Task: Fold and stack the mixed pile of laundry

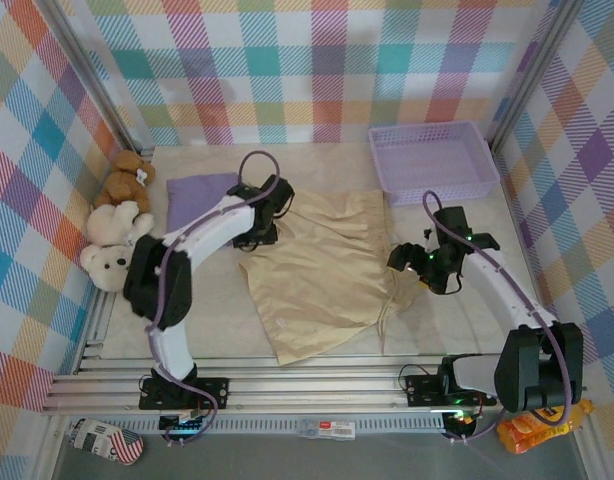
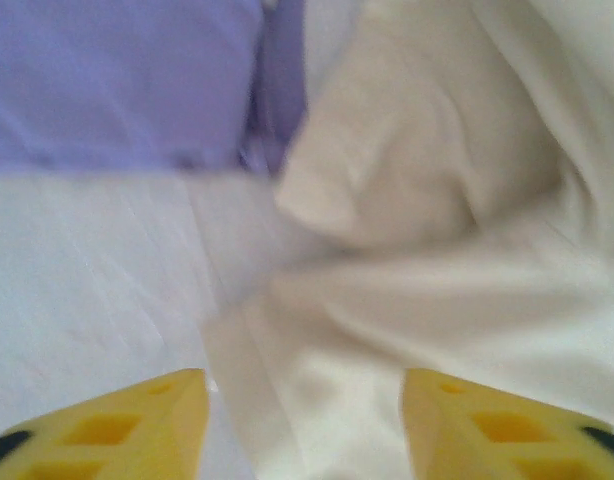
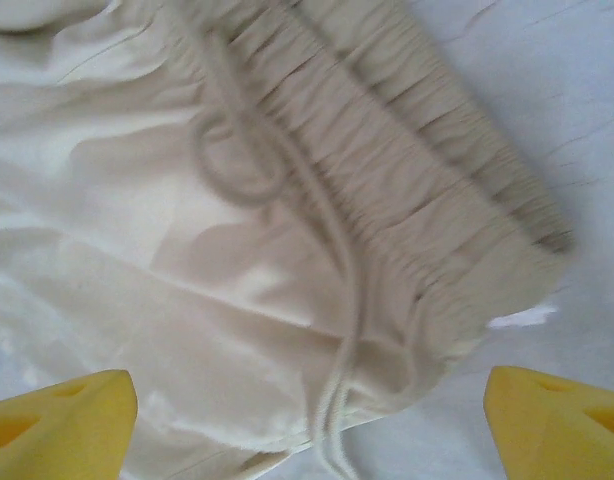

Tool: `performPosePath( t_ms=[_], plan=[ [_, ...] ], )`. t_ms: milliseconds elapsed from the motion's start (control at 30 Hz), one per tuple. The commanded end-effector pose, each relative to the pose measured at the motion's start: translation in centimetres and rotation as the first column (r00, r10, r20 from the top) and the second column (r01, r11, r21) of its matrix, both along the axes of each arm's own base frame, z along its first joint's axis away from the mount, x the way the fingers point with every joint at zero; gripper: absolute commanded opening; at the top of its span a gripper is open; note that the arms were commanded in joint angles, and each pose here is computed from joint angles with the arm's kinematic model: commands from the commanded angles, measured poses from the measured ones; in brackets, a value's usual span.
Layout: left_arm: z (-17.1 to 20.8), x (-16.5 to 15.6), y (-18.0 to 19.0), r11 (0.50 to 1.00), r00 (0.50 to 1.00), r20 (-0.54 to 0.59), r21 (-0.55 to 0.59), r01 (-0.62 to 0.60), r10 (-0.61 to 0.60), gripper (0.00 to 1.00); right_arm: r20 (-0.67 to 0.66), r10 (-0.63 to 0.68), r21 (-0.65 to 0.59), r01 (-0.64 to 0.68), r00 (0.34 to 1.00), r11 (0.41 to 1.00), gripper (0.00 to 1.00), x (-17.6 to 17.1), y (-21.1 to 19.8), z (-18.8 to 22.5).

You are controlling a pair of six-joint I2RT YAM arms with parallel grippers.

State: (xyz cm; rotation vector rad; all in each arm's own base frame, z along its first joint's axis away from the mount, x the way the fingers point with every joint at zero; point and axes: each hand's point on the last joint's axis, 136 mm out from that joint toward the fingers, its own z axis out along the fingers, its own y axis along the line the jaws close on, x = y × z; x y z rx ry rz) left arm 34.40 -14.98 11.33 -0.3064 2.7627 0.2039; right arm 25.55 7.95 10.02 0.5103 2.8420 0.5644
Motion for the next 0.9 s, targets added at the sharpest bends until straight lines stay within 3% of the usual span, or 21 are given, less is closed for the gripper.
performPosePath(
  t_ms=[0,100,267,333,433,500,700,867],
  plan=[
    [-0.3,-4.6,-4.0,0.955,0.994,-0.058,-0.276,-0.107,0.095,0.63,-0.095,-0.01,-0.108,0.0,0.995,0.994,0.91,-0.7,-2.4,-2.3],
    [-1.9,-8.1,-6.3,0.913,0.985,-0.096,-0.373,-0.167,0.141,0.7,-0.1,-0.016,-0.109,0.005,0.995,0.994,0.9,0.4,-2.6,-3.5],
    [-3.9,-12.7,-8.6,0.908,0.976,-0.154,-0.368,-0.201,0.153,0.82,-0.145,-0.023,-0.073,0.012,0.989,0.997,0.84,0.9,-1.9,-6.0],
    [-4.9,-14.5,-8.9,0.919,0.973,-0.181,-0.342,-0.198,0.143,0.94,-0.177,-0.015,-0.015,0.013,0.984,1.0,0.66,0.6,-1.0,-7.1],
    [-6.2,-17.2,-8.9,0.94,0.97,-0.223,-0.3,-0.161,0.095,0.97,-0.2,-0.022,0.062,0.035,0.98,0.997,0.3,-0.2,0.3,-7.8],
    [-6.8,-18.7,-8.7,0.957,0.97,-0.237,-0.268,-0.112,0.047,0.97,-0.2,-0.028,0.116,0.053,0.979,0.992,0.13,-0.9,1.2,-7.6],
    [-7.1,-21.6,-6.1,0.994,0.964,-0.252,-0.089,0.068,-0.088,0.92,-0.221,-0.038,0.128,0.068,0.975,0.99,0.07,-3.1,1.7,-7.6],
    [-7.8,-23.1,-2.9,1.0,0.962,-0.272,-0.018,0.015,-0.019,0.85,-0.238,-0.038,0.135,0.072,0.97,0.988,0.0,-3.6,1.8,-7.5]
  ],
)
